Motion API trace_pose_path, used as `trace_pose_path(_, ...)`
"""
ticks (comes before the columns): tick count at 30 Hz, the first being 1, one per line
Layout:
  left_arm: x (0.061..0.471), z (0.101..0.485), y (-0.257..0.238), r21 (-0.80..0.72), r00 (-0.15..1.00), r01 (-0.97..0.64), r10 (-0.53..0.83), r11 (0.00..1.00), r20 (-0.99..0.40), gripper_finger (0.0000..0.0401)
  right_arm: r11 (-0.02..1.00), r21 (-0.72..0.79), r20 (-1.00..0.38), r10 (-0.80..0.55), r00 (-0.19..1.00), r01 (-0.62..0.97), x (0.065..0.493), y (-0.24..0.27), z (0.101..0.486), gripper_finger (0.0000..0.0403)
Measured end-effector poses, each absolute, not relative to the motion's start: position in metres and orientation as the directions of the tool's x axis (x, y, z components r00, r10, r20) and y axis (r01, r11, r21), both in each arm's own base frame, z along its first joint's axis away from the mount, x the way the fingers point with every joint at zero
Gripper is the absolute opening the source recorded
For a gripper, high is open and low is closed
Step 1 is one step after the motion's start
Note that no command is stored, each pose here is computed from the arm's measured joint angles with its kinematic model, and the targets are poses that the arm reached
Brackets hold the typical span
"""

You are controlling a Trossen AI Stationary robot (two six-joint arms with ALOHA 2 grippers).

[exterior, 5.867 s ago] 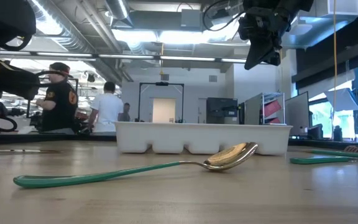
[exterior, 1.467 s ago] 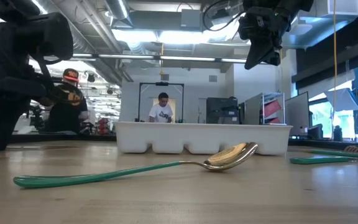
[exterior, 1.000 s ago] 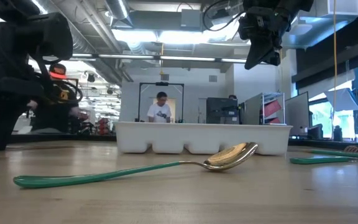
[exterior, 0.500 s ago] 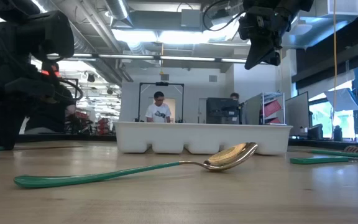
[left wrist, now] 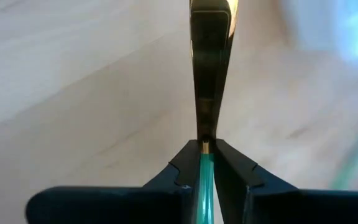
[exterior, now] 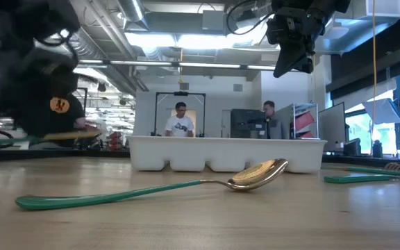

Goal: Sort silverware
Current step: Put the bottom left knife into the silverware organizer

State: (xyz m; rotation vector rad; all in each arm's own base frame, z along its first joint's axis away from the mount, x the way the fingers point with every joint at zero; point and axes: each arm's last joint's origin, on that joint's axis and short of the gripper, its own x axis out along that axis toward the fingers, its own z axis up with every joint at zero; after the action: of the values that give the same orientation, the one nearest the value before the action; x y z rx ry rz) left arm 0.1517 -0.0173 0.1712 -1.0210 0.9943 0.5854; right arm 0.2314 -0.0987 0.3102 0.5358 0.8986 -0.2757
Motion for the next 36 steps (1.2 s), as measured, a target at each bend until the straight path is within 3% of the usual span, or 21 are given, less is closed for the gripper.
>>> trace_pose_path(7, 0.175, 0.199, -0.007, -0.728, 0.765, -0.627, 0.042, 0.279, -0.643, 0.0028, 0.835, 0.325, -0.8, -0.007, 0.6, 0.443, 0.231, -0.099, 0.31, 0.0005)
trace_pose_path(12, 0.2, 0.212, 0.005, -0.851, 0.882, -0.47, 0.169, 0.235, -0.44, 0.0029, 0.835, 0.325, -0.8, -0.007, 0.6, 0.443, 0.231, -0.099, 0.31, 0.0005)
trace_pose_path(17, 0.222, 0.199, 0.017, -0.868, 0.884, -0.453, 0.227, 0.205, -0.408, 0.0029, 0.836, 0.325, -0.8, -0.007, 0.6, 0.443, 0.231, -0.099, 0.31, 0.0005)
trace_pose_path(22, 0.235, 0.176, 0.027, -0.845, 0.841, -0.519, 0.253, 0.129, -0.478, 0.0029, 0.836, 0.324, -0.799, -0.007, 0.601, 0.442, 0.231, -0.099, 0.31, 0.0005)
trace_pose_path(29, 0.242, 0.151, 0.027, -0.804, 0.797, -0.592, 0.186, 0.052, -0.575, 0.0029, 0.853, 0.309, -0.799, -0.007, 0.601, 0.421, 0.231, -0.099, 0.31, 0.0005)
trace_pose_path(36, 0.244, 0.149, 0.028, -0.805, 0.798, -0.59, 0.186, 0.052, -0.573, 0.0033, 0.853, 0.309, -0.799, -0.007, 0.601, 0.421, 0.231, -0.099, 0.31, 0.0005)
